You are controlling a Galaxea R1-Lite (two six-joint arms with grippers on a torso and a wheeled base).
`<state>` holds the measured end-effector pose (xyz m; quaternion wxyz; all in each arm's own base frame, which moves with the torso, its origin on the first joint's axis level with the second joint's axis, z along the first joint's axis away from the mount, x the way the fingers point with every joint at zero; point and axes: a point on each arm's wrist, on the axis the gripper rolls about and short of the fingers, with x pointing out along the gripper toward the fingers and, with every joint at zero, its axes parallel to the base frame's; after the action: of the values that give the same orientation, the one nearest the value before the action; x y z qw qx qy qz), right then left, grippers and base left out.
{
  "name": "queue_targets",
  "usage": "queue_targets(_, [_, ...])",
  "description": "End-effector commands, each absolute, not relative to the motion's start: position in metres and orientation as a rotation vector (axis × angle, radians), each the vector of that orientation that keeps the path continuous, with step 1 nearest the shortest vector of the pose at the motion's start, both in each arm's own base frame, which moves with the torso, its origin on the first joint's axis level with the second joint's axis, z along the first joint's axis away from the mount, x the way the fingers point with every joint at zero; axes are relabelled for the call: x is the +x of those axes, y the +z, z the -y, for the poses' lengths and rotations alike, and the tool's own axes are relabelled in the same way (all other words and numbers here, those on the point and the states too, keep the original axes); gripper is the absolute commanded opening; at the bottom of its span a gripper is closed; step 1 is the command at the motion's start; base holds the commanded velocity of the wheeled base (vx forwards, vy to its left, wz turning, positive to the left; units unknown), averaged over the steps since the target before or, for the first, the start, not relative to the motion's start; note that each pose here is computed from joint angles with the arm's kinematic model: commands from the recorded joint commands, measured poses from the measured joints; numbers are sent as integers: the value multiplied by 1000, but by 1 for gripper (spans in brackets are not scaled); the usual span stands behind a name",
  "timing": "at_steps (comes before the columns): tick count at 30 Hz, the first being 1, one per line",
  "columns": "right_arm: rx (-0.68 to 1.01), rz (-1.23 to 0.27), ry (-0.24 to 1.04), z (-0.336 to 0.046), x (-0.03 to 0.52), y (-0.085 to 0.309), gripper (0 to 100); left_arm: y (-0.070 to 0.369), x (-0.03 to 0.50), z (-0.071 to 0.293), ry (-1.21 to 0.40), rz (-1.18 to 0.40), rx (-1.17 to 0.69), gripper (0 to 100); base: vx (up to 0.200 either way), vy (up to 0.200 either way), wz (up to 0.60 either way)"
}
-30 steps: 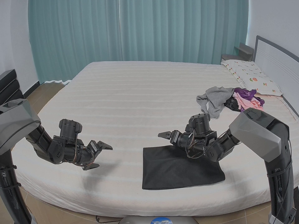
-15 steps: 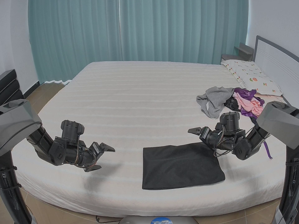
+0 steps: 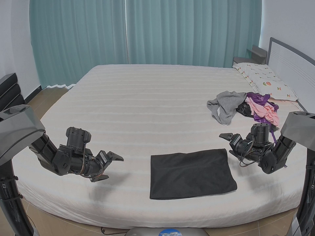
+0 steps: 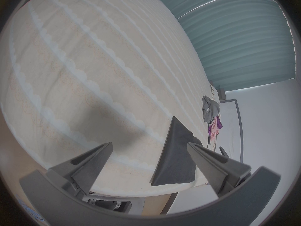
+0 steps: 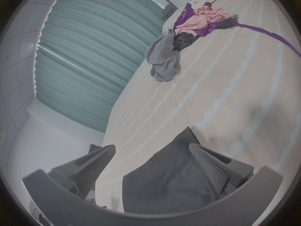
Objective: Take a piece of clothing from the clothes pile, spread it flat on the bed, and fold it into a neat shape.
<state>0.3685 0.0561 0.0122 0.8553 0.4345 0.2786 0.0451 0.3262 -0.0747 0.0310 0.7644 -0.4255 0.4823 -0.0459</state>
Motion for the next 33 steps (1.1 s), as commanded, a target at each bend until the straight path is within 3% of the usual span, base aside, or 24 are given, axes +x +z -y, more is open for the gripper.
queue_targets(1, [921,-595,59,-46,372,2,100,31,328,75,-102,-1046,-925,100,0,0,0])
queue_targets(10, [923,-593,48,-43,374,-1,100,37,338,78,-91,-1023,-986,100,0,0,0])
queue_targets(28, [927,-591,46,-42,374,-1,100,36,347,87,-117,-1015,-980,100,0,-200,0])
queue_targets(33, [926,-599,44,-43,374,-4,100,29,360,89,-87,-980,-948,100,0,0,0])
